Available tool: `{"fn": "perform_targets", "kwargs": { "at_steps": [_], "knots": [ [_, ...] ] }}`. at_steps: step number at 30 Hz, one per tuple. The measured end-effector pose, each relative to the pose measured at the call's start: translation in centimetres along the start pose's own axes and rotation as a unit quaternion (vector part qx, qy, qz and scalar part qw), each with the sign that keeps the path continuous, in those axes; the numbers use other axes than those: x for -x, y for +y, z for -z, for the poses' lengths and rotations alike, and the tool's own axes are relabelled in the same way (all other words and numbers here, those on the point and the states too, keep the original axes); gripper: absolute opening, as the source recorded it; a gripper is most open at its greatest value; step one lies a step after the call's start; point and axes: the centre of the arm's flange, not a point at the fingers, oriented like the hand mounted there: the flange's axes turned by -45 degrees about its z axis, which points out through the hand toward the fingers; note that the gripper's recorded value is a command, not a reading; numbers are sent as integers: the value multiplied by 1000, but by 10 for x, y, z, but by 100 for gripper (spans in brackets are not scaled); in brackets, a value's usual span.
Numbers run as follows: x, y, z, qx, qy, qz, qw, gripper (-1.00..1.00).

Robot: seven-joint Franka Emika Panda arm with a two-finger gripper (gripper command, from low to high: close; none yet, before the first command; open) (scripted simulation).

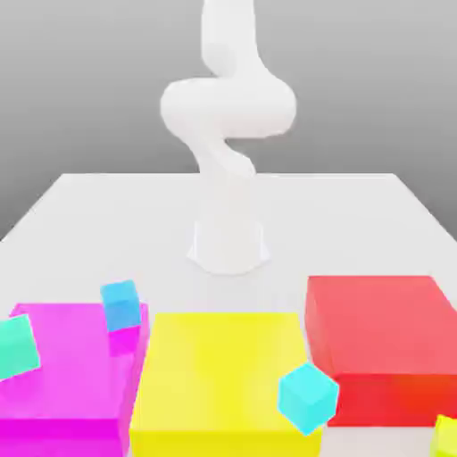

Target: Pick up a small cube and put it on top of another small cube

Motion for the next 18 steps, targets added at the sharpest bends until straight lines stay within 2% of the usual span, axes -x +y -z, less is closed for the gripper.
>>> {"fn": "perform_targets", "kwargs": {
  "at_steps": [9,18],
  "knots": [
    [-10,-33,-94,-67,-55,211,974,0],
    [0,-80,-187,-137,-89,410,898,0]
  ]
}}
